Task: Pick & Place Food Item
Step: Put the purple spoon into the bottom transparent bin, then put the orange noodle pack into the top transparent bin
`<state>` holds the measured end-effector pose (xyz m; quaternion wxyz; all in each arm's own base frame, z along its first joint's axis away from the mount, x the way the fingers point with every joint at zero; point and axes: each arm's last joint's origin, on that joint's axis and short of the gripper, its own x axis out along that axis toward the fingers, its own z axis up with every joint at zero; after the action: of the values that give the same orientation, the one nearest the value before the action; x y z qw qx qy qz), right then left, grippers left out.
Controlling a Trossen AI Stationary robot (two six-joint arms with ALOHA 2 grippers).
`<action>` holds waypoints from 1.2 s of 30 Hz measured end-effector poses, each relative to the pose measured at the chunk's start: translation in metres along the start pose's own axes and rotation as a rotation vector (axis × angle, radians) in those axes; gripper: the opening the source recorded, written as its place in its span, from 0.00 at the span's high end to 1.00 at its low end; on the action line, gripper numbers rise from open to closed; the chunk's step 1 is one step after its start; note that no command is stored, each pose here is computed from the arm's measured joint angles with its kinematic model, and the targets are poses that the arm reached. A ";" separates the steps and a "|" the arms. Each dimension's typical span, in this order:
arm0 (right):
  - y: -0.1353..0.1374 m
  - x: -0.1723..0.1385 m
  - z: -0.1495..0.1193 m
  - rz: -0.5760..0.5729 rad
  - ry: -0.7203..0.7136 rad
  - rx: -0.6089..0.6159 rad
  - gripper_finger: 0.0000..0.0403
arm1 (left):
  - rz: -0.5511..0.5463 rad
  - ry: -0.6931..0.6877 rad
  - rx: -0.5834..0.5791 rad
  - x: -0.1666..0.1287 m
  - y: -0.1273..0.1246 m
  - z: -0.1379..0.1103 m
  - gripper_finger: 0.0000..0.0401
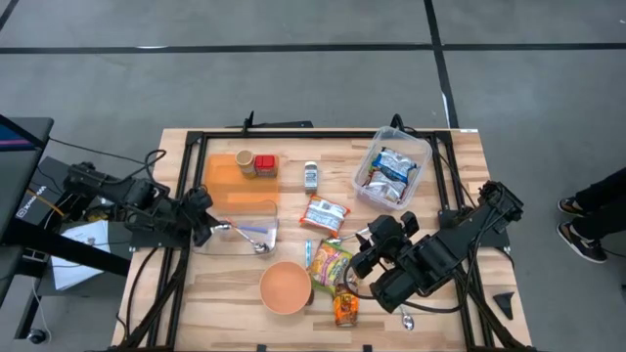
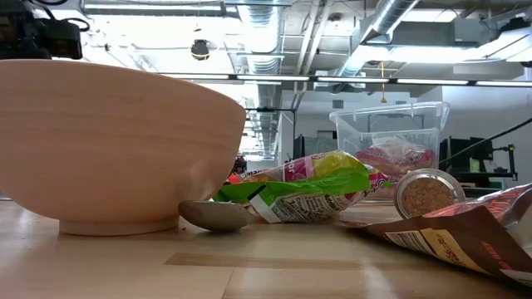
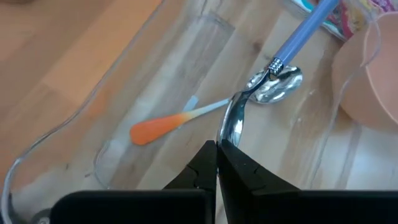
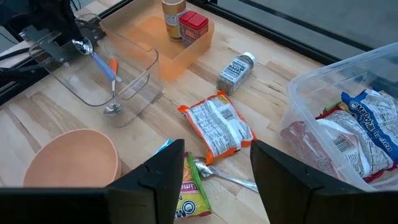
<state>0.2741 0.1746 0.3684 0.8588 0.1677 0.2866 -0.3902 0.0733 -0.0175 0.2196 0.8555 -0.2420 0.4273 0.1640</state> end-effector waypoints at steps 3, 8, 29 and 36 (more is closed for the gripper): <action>0.000 0.000 0.000 -0.001 0.000 0.004 0.55 | -0.004 0.011 -0.015 0.000 0.000 0.000 1.00; 0.000 0.000 0.000 -0.002 0.000 0.003 0.55 | -0.002 0.045 -0.011 0.002 -0.001 0.000 1.00; 0.000 0.001 0.001 -0.004 0.000 -0.011 0.55 | 0.014 0.032 -0.006 0.005 -0.005 0.003 0.86; 0.000 0.001 0.001 -0.004 0.000 -0.014 0.55 | 0.019 0.016 0.000 0.005 -0.005 0.004 0.78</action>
<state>0.2745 0.1736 0.3684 0.8592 0.1611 0.2896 -0.3898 0.0813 -0.0193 0.2188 0.8506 -0.2391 0.4363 0.1701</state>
